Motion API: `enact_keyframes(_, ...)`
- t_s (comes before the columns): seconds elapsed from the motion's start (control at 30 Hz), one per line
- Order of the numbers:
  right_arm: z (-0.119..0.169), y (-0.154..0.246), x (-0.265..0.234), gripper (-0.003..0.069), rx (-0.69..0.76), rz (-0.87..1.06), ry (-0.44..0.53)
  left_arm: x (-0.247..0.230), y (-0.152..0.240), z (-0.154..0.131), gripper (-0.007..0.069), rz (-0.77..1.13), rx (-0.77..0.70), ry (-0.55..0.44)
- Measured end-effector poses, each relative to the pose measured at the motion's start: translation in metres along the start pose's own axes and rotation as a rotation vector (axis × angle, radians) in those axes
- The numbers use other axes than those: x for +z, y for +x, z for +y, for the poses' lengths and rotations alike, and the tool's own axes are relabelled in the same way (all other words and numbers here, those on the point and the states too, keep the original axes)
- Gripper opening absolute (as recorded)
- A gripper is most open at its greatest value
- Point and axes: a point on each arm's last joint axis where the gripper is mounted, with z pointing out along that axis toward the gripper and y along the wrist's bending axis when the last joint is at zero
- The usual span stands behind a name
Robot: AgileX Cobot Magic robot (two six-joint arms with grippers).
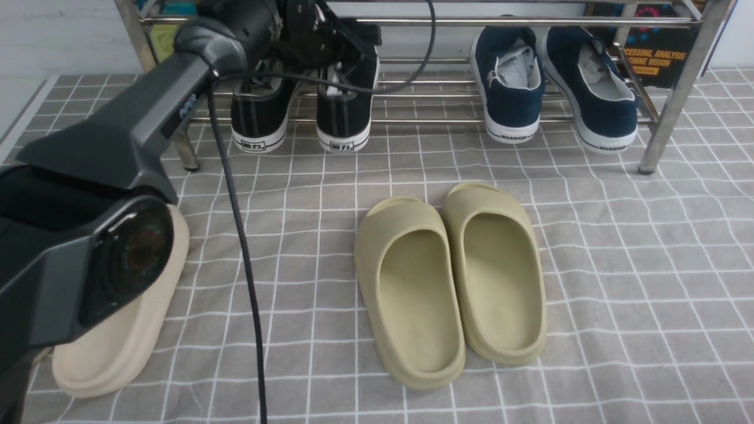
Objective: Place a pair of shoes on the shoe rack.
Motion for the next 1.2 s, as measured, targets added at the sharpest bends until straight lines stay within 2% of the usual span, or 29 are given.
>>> enact_keyframes(0.1, 0.000, 0.000, 0.000, 0.0239, 0.000, 0.000, 0.000, -0.030, -0.011, -0.002, 0.0480, 0.043, 0.020, -0.020)
enact_keyframes(0.13, 0.000, 0.000, 0.000, 0.0239, 0.000, 0.000, 0.000, -0.060, -0.022, -0.003, 0.0462, 0.065, 0.063, -0.034)
enact_keyframes(0.23, 0.000, 0.000, 0.000, 0.0239, 0.000, 0.000, 0.000, -0.095, -0.031, -0.002, 0.0413, 0.109, 0.135, -0.062)
enact_keyframes(0.3, 0.000, 0.000, 0.000, 0.0239, 0.000, 0.000, 0.000, -0.155, -0.042, -0.001, 0.0260, 0.165, 0.229, -0.092)
enact_keyframes(0.33, 0.000, 0.000, 0.000, 0.0239, 0.000, 0.000, 0.000, -0.160, -0.044, -0.001, 0.0260, 0.156, 0.234, -0.090)
enact_keyframes(0.37, 0.000, 0.000, 0.000, 0.0239, 0.000, 0.000, 0.001, -0.203, -0.052, -0.002, 0.0127, 0.118, 0.258, -0.084)
enact_keyframes(0.43, 0.000, 0.000, 0.000, 0.0239, 0.000, 0.000, 0.001, -0.249, -0.058, -0.002, 0.0022, 0.052, 0.260, -0.072)
enact_keyframes(0.47, 0.000, 0.000, 0.000, 0.0239, 0.000, 0.000, 0.001, -0.254, -0.059, -0.001, 0.0001, 0.045, 0.259, -0.071)
enact_keyframes(0.5, 0.000, 0.000, 0.000, 0.0239, 0.000, 0.000, 0.001, -0.300, -0.058, 0.000, -0.0013, -0.013, 0.253, -0.051)
enact_keyframes(0.6, 0.000, 0.000, 0.000, 0.0239, -0.001, 0.000, 0.001, -0.347, -0.049, 0.003, -0.0013, -0.056, 0.246, -0.019)
enact_keyframes(0.63, 0.000, 0.000, 0.000, 0.0239, 0.000, 0.000, 0.001, -0.375, -0.032, 0.008, -0.0013, -0.054, 0.242, -0.001)
enact_keyframes(0.67, 0.000, 0.000, 0.000, 0.0239, 0.000, 0.000, 0.001, -0.378, -0.030, 0.009, -0.0013, -0.054, 0.242, 0.001)
enact_keyframes(0.77, 0.000, 0.000, 0.000, 0.0239, 0.000, 0.000, 0.001, -0.424, 0.020, 0.023, -0.0013, -0.129, 0.186, 0.066)
enact_keyframes(0.9, 0.000, 0.000, 0.000, 0.0239, 0.000, 0.000, 0.001, -0.428, 0.071, 0.036, -0.0013, -0.243, 0.102, 0.143)
enact_keyframes(0.97, 0.000, 0.000, 0.000, 0.0239, 0.000, 0.000, 0.001, -0.419, 0.114, 0.048, -0.0013, -0.297, 0.056, 0.185)
enact_keyframes(1.03, 0.000, 0.000, 0.000, 0.0239, 0.000, 0.000, 0.001, -0.402, 0.148, 0.058, -0.0013, -0.291, 0.040, 0.186)
enact_keyframes(1.2, 0.000, 0.000, 0.000, 0.0239, 0.000, 0.000, 0.001, -0.366, 0.193, 0.072, -0.0013, -0.259, 0.029, 0.165)
